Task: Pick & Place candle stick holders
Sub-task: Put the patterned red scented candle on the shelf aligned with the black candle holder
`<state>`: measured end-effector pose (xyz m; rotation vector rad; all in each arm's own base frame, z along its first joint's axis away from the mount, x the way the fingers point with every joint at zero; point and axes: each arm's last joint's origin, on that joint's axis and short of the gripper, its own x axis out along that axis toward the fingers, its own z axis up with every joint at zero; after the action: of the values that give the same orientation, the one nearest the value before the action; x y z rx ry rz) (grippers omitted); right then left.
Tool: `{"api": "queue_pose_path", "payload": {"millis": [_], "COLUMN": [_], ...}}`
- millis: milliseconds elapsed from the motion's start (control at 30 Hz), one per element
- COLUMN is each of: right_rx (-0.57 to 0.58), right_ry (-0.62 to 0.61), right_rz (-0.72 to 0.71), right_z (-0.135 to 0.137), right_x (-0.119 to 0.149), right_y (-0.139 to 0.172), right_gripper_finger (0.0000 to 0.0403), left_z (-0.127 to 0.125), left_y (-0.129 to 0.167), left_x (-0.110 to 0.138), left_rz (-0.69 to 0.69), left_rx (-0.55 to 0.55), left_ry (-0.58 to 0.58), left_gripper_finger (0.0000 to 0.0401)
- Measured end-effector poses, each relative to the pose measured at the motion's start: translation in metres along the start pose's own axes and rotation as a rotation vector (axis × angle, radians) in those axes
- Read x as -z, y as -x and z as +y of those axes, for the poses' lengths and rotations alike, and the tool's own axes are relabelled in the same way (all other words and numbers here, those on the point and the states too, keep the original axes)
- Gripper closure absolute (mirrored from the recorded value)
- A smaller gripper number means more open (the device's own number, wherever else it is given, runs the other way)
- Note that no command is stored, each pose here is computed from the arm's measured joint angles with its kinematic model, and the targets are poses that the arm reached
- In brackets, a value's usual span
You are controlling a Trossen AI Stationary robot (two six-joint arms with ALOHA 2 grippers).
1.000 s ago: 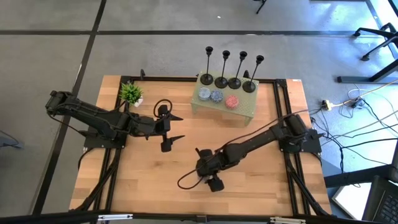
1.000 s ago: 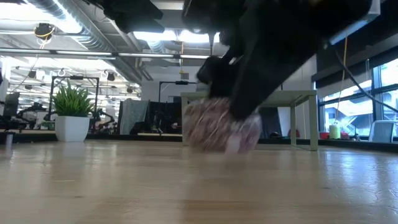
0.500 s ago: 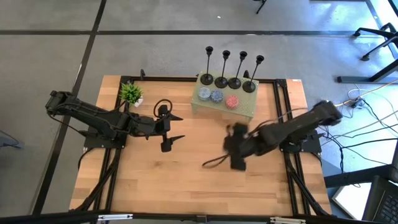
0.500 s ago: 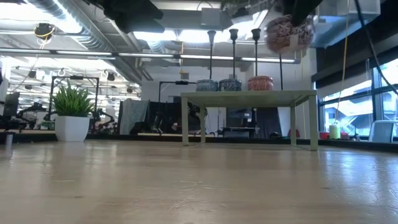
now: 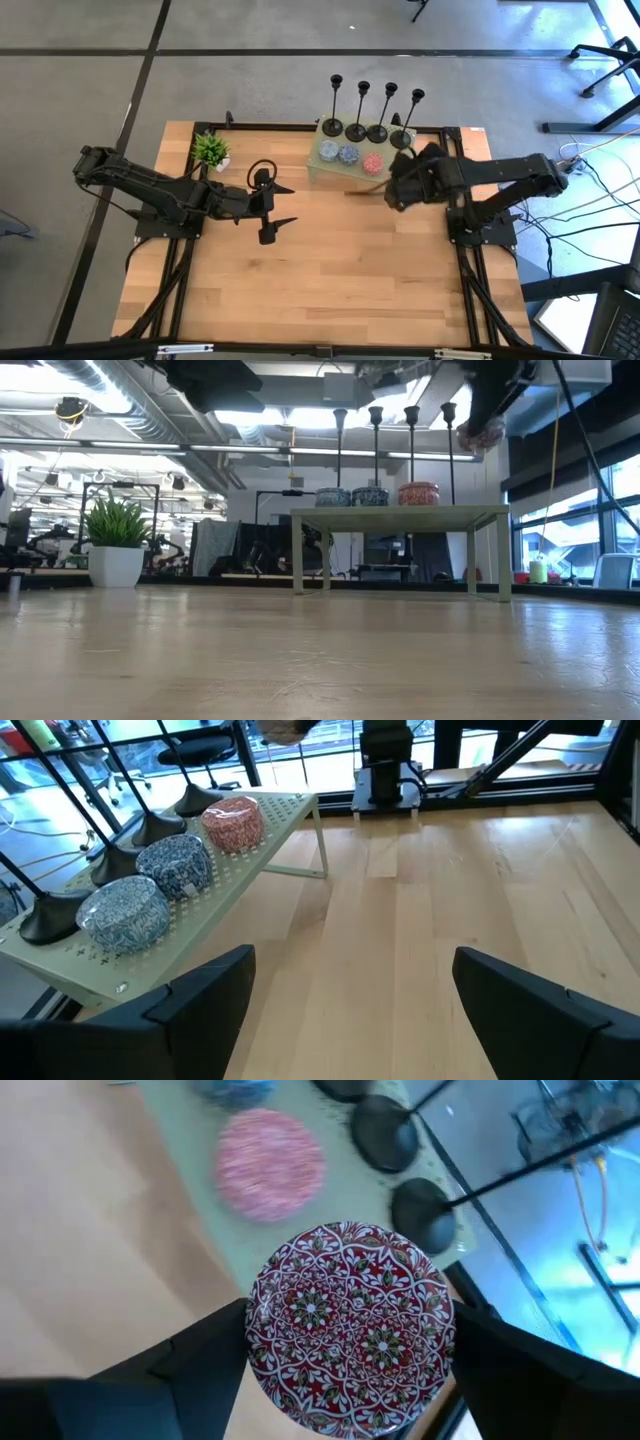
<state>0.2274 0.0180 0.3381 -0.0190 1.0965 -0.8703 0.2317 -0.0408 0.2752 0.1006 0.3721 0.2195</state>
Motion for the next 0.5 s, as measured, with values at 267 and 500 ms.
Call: {"api": "queue_pose_path", "payload": {"millis": [267, 500], "right_rx": [-0.072, -0.053], "right_ry": [-0.183, -0.203], "right_rz": [0.135, 0.212], "right_z": [-0.012, -0.012], "right_x": [-0.017, -0.007], "right_y": [-0.042, -0.073], "right_gripper_finger": [0.009, 0.0089], "left_z": [0.0, 0.0], "left_y": [0.0, 0.0], "left_x": [0.0, 0.0], "left_rz": [0.001, 0.001], "left_rx": [0.0, 0.0], "left_ry": [-0.001, -0.001], "left_gripper_finger": [0.0063, 0.0063]}}
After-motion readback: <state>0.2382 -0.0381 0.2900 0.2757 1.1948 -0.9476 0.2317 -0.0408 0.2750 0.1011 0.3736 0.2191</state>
